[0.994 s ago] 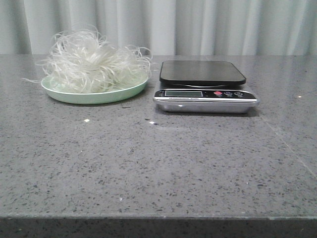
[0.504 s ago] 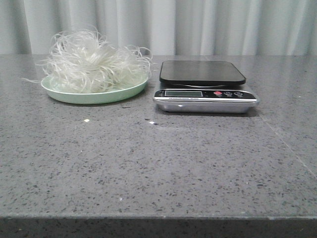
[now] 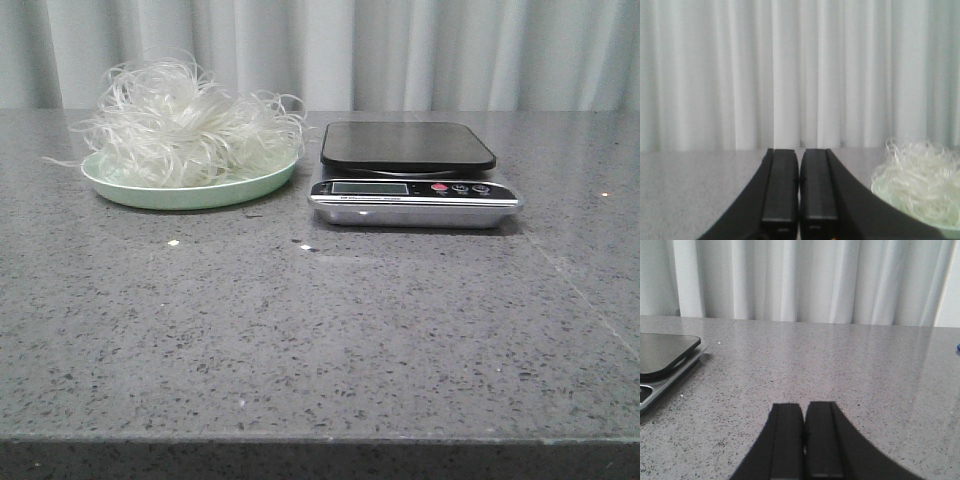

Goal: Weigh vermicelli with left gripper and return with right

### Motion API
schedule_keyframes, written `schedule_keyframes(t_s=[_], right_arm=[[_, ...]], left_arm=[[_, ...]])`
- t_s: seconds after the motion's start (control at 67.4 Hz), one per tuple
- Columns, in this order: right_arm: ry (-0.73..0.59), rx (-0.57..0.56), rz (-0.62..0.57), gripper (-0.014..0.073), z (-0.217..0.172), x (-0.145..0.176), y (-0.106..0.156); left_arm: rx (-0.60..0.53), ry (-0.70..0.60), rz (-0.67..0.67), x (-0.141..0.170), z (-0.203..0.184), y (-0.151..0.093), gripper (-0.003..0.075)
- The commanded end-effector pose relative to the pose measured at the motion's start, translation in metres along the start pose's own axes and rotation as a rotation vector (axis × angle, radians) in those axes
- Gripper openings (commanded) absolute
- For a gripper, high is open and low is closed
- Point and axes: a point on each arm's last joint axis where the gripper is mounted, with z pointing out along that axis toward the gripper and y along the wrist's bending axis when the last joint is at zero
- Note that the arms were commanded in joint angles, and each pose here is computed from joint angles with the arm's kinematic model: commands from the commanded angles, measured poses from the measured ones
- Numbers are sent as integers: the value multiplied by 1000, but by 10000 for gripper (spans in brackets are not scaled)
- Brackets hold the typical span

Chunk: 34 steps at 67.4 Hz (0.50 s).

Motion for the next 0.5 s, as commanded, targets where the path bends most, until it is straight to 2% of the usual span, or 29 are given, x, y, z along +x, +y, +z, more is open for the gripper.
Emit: schedule_keyframes(t_s=[0.0, 0.178, 0.326, 0.43, 0.489], right_arm=[[-101, 10, -13, 151, -2, -11, -1], [-101, 10, -13, 151, -2, -11, -1], [-101, 10, -13, 151, -2, -11, -1], [-101, 10, -13, 151, -2, -11, -1], [-101, 10, -13, 151, -2, -11, -1]], left_arm=[[-10, -182, -18, -42, 0, 2, 137], [5, -110, -6, -118, 16, 3, 137], [16, -4, -6, -174, 51, 3, 139], [31, 123, -35, -190, 84, 2, 144], [55, 229, -59, -188, 110, 0, 172]])
